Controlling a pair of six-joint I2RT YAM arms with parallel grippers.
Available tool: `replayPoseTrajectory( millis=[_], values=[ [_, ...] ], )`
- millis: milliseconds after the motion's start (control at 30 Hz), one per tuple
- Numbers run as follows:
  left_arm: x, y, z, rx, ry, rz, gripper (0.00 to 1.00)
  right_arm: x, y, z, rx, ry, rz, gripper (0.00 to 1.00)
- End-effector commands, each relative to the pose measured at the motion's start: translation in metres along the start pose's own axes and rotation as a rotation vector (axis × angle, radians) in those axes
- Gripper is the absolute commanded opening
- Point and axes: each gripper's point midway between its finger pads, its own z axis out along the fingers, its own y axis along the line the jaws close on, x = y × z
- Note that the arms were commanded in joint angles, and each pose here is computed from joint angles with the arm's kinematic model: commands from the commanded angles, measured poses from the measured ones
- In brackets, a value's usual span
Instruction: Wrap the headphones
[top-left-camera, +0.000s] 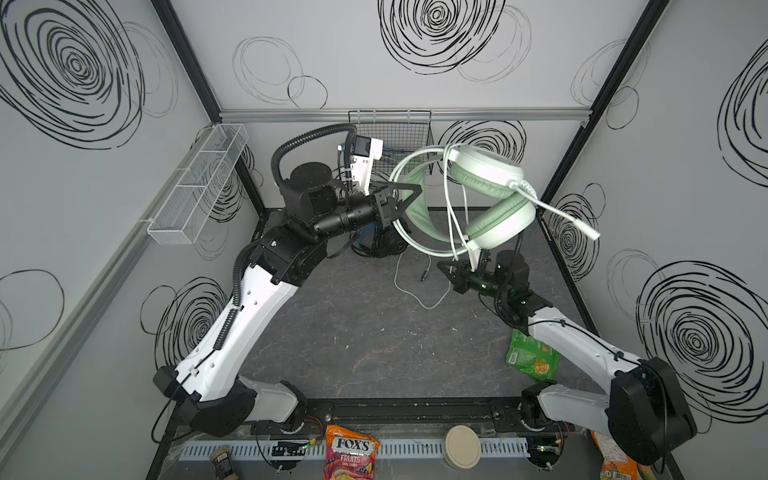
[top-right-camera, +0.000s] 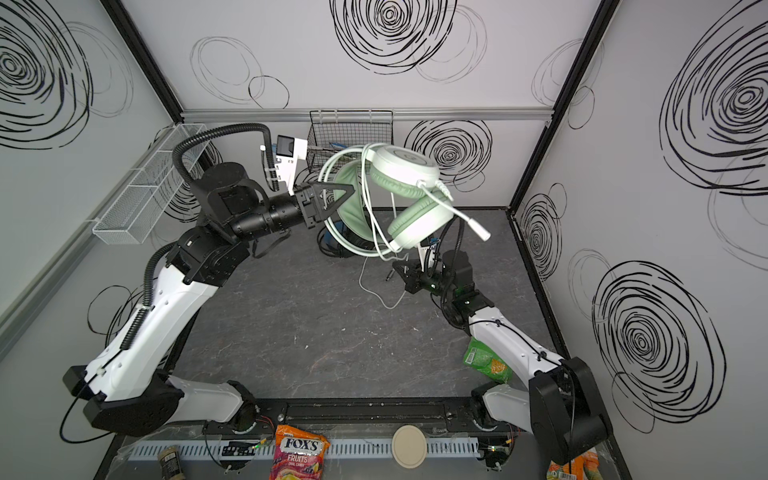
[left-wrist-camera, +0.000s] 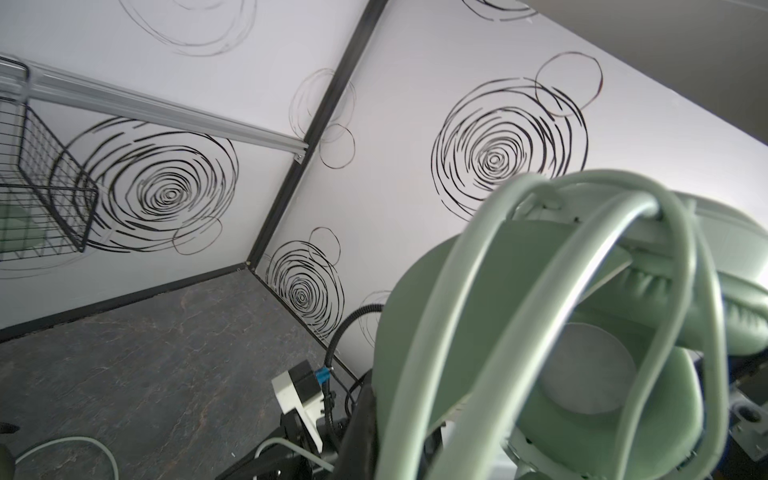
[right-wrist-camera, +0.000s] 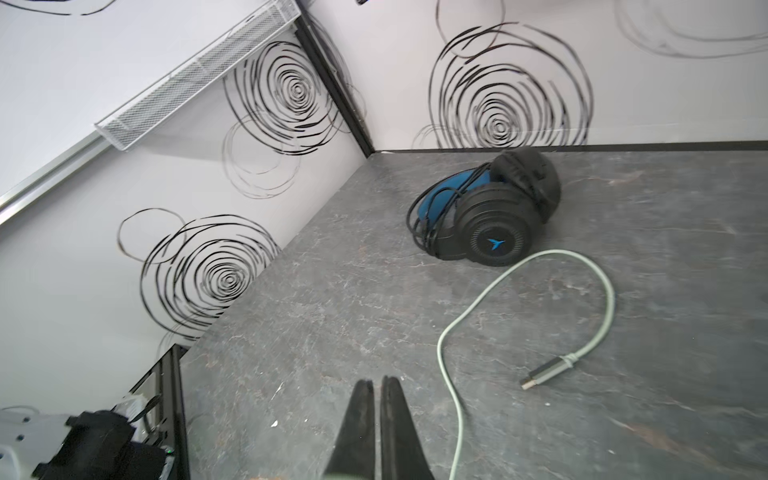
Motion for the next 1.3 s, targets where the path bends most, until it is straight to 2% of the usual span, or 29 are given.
replayPoseTrajectory(
  millis=[0, 67, 167, 367, 500, 667, 800, 933, 1033, 1167, 1267],
  values=[
    [0.010, -0.047, -0.018, 0.216, 0.034, 0.118, 0.00, -0.021, -0.009, -0.009, 0.091, 0.009, -0.051, 0.00],
    [0.030, -0.050, -0.020, 0.265, 0.108, 0.115, 0.00, -0.034, -0.008, -0.014, 0.124, 0.007, -0.095, 0.00],
    [0.053, -0.041, -0.022, 0.236, 0.198, 0.137, 0.00, -0.057, -0.010, -0.027, 0.187, -0.021, -0.140, 0.00],
    [0.102, -0.002, -0.028, 0.040, 0.370, 0.213, 0.00, -0.105, -0.005, -0.055, 0.314, -0.098, -0.268, 0.00],
    [0.130, 0.006, -0.032, 0.011, 0.444, 0.217, 0.00, -0.134, -0.001, -0.074, 0.387, -0.148, -0.327, 0.00],
    [0.168, 0.031, -0.033, -0.122, 0.584, 0.270, 0.00, -0.159, 0.011, -0.092, 0.419, -0.196, -0.382, 0.00],
    [0.183, 0.060, -0.035, -0.256, 0.639, 0.302, 0.00, -0.174, 0.023, -0.110, 0.437, -0.266, -0.444, 0.00],
    [0.183, 0.081, -0.032, -0.374, 0.659, 0.357, 0.00, -0.182, 0.045, -0.124, 0.393, -0.306, -0.530, 0.01],
    [0.176, 0.085, -0.025, -0.426, 0.651, 0.420, 0.00, -0.180, 0.062, -0.129, 0.339, -0.316, -0.595, 0.04],
    [0.173, 0.088, -0.015, -0.486, 0.677, 0.512, 0.00, -0.178, 0.073, -0.135, 0.334, -0.321, -0.660, 0.06],
    [0.175, 0.097, -0.014, -0.610, 0.715, 0.627, 0.00, -0.178, 0.074, -0.138, 0.371, -0.302, -0.710, 0.07]
  ],
)
